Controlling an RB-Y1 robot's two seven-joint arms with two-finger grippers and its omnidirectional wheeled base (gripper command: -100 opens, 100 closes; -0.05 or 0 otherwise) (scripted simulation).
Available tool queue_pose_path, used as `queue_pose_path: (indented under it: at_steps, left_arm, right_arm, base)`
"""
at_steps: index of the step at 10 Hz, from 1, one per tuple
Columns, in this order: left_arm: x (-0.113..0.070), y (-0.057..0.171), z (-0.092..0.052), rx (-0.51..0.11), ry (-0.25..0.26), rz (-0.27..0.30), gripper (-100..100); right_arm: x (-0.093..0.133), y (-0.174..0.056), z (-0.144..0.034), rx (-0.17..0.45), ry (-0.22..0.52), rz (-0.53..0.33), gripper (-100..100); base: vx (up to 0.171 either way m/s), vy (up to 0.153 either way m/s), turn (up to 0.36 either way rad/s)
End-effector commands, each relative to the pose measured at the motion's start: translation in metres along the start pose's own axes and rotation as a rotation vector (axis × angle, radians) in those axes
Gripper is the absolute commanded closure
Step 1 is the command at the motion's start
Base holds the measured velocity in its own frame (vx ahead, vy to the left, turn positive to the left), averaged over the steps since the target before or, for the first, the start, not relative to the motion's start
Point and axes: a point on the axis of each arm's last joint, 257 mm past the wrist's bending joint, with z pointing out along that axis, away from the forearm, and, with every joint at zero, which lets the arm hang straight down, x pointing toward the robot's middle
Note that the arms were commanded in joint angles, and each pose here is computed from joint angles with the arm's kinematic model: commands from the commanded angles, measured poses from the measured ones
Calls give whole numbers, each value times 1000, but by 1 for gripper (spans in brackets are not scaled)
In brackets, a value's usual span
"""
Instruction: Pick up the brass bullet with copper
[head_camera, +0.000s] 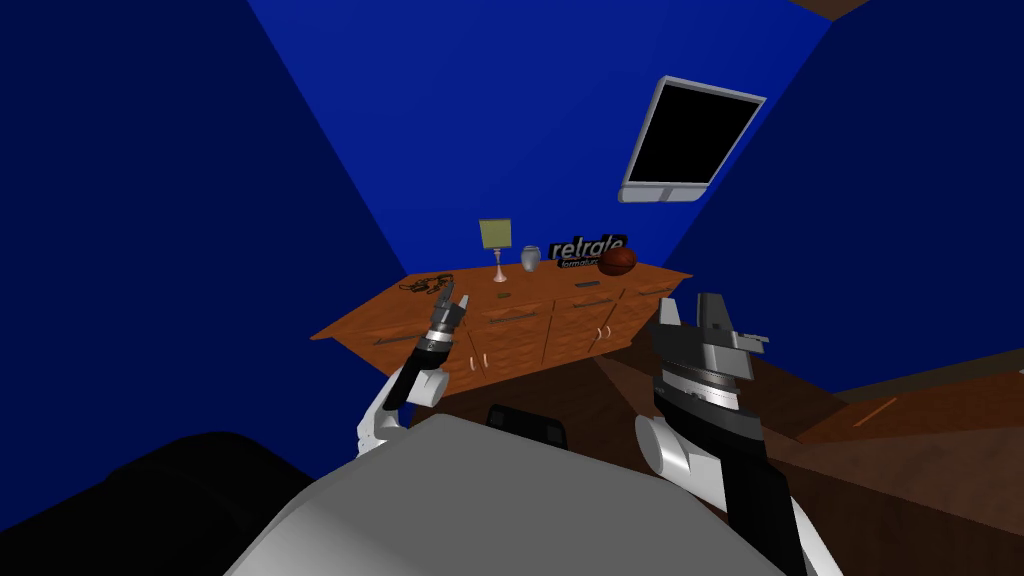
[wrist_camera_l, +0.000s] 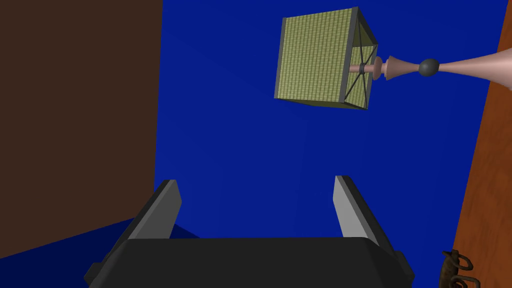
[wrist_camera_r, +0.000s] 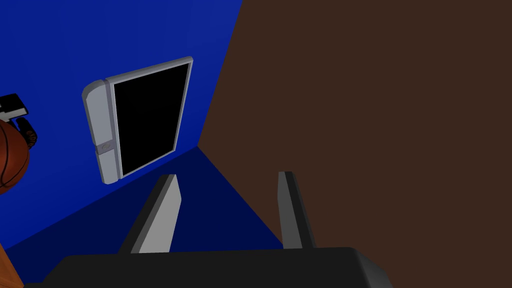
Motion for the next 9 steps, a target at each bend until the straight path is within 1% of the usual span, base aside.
queue_pose_path:
  at_steps: [1, 2, 3, 4, 5, 6, 7, 8, 9]
  left_arm:
    - [-2, 7, 2, -33, 6, 0, -100]
    - [-7, 14, 5, -64, 21, 5, -100]
    - [-7, 18, 4, -81, 18, 6, -100]
    - [-12, 22, 8, -102, 33, 12, -100]
    - [-14, 28, 7, -128, 29, 12, -100]
    - [-19, 30, 11, -147, 42, 19, -100]
    - [-21, 38, 10, -175, 36, 20, -100]
    - [-21, 40, 9, -183, 35, 20, -100]
    - [-29, 44, 13, -212, 44, 28, -100]
  right_arm:
    - [0, 0, 0, 0, 0, 0, 0]
    - [0, 0, 0, 0, 0, 0, 0]
    - [0, 0, 0, 0, 0, 0, 0]
    - [0, 0, 0, 0, 0, 0, 0]
    - [0, 0, 0, 0, 0, 0, 0]
    - [0, 0, 0, 0, 0, 0, 0]
    - [0, 0, 0, 0, 0, 0, 0]
    - [0, 0, 0, 0, 0, 0, 0]
    - [0, 0, 0, 0, 0, 0, 0]
  base:
    - [7, -14, -1]
    - [11, -18, -4]
    - [11, -16, -1]
    - [10, -17, -3]
    - [9, -14, -1]
    - [12, -17, -4]
    - [12, -16, -1]
    - [4, -8, 1]
    - [5, -15, -7]
